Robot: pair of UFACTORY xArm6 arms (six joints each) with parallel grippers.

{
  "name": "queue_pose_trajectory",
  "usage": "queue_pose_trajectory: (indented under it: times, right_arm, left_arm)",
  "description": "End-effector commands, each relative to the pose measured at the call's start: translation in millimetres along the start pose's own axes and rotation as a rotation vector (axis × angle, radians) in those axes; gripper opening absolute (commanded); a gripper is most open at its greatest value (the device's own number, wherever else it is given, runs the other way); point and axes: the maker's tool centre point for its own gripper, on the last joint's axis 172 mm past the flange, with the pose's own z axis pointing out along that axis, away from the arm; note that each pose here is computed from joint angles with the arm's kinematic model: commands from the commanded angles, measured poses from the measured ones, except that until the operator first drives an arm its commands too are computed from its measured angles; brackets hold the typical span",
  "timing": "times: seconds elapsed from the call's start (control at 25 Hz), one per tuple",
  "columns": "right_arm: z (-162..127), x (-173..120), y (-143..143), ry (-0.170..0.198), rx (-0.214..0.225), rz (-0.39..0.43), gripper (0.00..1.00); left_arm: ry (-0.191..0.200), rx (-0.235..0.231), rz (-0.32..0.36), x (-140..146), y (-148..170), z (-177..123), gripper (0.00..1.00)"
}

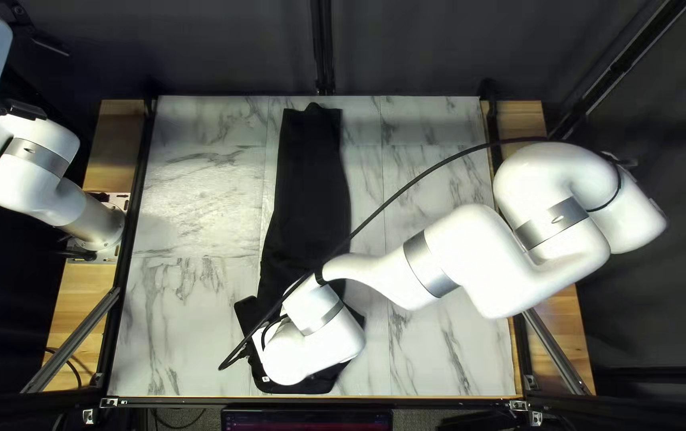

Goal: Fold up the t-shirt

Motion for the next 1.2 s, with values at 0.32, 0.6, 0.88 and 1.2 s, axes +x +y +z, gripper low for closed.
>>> queue_pose_trajectory:
  times: [0.32,0.6,0.88,1.2]
  right_arm:
    - [-46,-7,-3,0.123,-0.017,0.089,0.0]
    - [-52,-1,0,0.201,-0.005,0.221,0.0]
    - [-60,18,10,0.228,-0.018,0.314,0.0]
    - [-51,50,18,0.22,-0.036,0.354,0.0]
  left_arm:
    - [0.0,0.0,0.0,0,0,0,1.0]
    - [0.0,0.0,0.0,0,0,0,1.0]
    - [0.0,0.0,0.0,0,0,0,1.0]
    - [0.0,0.0,0.0,0,0,0,1.0]
